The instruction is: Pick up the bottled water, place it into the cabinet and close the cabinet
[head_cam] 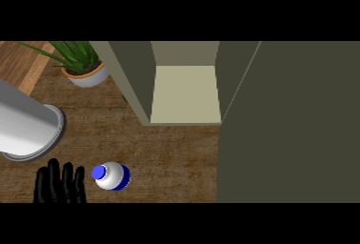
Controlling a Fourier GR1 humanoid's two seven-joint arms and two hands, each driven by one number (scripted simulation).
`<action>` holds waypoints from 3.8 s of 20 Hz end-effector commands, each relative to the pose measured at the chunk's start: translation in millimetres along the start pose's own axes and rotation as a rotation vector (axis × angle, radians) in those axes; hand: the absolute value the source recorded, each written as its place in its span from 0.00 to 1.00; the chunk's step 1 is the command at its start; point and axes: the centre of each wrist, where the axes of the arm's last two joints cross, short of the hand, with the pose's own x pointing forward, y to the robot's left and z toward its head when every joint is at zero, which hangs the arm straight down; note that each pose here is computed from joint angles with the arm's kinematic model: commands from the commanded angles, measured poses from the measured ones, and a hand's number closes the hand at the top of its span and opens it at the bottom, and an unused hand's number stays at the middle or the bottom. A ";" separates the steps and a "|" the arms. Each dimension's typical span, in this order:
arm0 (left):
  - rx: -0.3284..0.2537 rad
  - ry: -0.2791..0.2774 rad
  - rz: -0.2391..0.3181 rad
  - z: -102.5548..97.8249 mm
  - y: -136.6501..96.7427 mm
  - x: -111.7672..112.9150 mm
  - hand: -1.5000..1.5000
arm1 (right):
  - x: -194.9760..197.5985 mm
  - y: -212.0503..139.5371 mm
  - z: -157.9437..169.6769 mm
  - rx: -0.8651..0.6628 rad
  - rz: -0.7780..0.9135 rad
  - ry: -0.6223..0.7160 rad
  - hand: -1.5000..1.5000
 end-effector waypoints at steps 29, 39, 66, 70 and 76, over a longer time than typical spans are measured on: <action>0.118 0.150 -0.209 -46.5 59.0 -123.6 0.00 | 31.9 1.1 39.9 0.056 -0.106 -0.108 0.00; 0.125 0.203 -0.158 -61.5 86.6 -182.4 0.00 | 36.8 -5.5 50.6 0.086 -0.104 -0.103 0.00; 0.056 0.119 0.272 -68.0 94.1 -285.0 1.00 | 43.8 -6.9 64.6 0.072 -0.092 -0.094 0.00; 0.034 0.107 0.292 -66.9 99.0 -291.7 1.00 | 53.1 -13.0 63.5 0.086 -0.084 -0.080 0.00; 0.024 0.007 0.229 -65.6 85.4 -283.1 1.00 | 47.8 -16.2 64.9 0.071 -0.059 -0.094 0.00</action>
